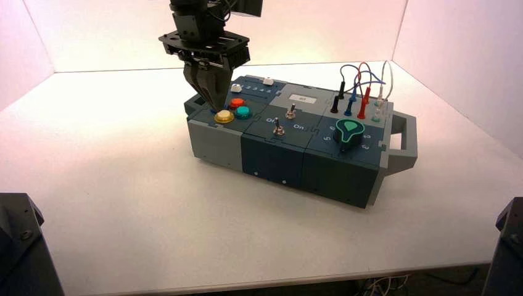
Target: Push the yellow button with the left gripper.
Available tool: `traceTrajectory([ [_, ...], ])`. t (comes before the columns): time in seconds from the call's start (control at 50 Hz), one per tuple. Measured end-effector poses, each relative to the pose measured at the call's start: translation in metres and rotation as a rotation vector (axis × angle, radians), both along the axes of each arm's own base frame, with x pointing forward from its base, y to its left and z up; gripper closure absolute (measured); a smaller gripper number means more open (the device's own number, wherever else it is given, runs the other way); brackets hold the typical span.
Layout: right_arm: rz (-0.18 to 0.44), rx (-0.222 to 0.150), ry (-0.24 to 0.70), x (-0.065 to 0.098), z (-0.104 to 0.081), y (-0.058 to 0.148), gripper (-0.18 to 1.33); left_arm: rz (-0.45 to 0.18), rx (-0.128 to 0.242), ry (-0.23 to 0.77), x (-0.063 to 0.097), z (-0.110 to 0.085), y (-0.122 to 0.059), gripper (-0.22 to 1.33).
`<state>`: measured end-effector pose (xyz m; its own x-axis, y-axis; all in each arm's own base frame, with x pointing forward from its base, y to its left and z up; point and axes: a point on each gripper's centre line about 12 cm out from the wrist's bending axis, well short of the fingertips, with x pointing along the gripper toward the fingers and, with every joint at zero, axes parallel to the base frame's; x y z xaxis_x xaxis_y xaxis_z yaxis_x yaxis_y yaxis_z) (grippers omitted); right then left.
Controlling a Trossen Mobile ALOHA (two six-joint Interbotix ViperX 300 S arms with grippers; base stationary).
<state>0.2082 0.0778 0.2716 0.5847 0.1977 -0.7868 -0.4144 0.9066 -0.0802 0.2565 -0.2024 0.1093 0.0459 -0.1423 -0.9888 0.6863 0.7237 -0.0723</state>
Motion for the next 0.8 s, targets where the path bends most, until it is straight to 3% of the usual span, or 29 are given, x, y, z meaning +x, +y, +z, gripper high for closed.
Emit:
traceTrajectory([
  [0.8, 0.0, 0.002, -0.004, -0.002, 0.002, -0.001, 0.44, 0.002, 0.021, 0.029, 0.011, -0.016, -0.008, 1.26],
])
